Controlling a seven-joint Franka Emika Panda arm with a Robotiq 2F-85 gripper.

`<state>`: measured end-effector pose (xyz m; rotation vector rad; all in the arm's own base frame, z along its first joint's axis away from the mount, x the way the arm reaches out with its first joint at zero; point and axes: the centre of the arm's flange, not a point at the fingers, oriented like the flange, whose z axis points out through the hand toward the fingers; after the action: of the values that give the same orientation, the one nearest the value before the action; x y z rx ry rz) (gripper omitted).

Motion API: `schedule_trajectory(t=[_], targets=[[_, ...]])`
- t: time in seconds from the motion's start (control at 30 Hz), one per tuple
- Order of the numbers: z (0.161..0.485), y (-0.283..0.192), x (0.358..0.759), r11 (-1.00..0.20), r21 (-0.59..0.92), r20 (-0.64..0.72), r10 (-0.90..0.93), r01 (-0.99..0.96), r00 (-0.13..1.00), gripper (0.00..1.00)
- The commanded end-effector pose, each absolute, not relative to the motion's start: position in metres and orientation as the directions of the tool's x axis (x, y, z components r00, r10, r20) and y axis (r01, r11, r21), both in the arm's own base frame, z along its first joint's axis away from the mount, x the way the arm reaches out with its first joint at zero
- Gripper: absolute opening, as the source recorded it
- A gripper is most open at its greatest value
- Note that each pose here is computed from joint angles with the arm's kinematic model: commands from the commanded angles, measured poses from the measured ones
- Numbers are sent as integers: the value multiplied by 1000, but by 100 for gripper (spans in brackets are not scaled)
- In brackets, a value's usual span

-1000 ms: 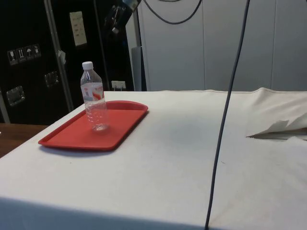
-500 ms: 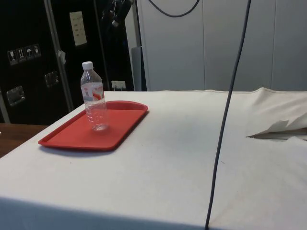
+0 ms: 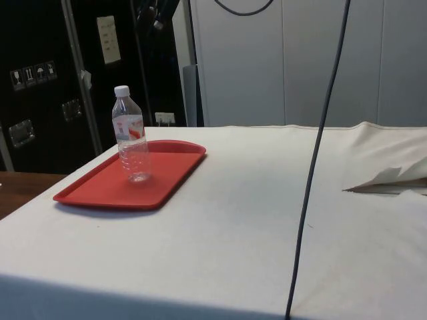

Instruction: Place the bottle upright on the tray.

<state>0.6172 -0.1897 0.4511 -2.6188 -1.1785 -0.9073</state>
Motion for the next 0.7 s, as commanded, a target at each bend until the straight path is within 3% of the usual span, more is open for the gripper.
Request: schedule_trajectory(t=[0.0, 0.67], targets=[[452, -187, 617, -684, 127, 556, 649, 719, 520, 100], [453, -167, 624, -621, 161, 451, 738, 767, 502, 100]])
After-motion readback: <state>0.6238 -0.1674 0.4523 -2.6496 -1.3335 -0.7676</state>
